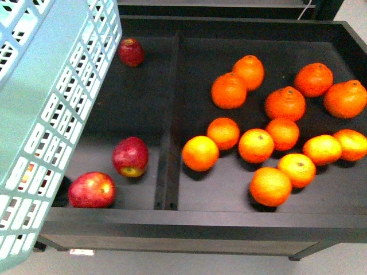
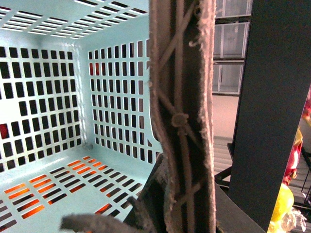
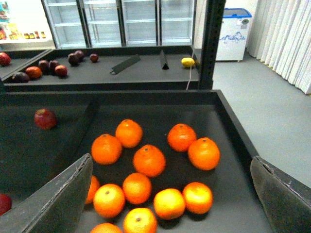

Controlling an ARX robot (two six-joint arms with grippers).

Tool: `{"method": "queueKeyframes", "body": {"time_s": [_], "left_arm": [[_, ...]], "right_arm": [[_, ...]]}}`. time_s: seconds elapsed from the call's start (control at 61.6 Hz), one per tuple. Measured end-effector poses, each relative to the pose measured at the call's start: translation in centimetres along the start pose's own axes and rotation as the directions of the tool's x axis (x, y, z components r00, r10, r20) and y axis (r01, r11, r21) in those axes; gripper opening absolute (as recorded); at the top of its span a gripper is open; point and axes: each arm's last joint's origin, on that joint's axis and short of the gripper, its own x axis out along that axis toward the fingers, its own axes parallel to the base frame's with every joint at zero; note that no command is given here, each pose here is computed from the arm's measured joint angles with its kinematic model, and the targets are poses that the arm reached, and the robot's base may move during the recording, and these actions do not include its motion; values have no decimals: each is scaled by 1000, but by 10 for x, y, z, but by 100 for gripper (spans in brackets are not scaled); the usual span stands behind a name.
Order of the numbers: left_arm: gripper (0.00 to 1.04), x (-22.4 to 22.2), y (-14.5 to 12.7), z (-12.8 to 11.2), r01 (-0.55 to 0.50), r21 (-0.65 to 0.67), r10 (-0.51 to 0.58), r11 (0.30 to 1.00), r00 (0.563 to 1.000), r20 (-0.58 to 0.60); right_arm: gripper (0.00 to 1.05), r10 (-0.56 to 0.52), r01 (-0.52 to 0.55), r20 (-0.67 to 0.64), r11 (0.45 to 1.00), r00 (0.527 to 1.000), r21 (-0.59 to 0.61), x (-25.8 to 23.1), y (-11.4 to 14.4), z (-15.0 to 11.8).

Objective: Pick lemon and mango into basket

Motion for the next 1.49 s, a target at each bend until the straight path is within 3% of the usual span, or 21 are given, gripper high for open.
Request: {"method": "queueKeyframes", "body": {"time_s": [1.493], "left_arm": [[6, 0, 0, 0, 0, 0, 0, 1000, 1000, 2]], "right_arm": [[96, 1, -1, 0, 1000, 1000, 0, 0, 0, 0]]}}
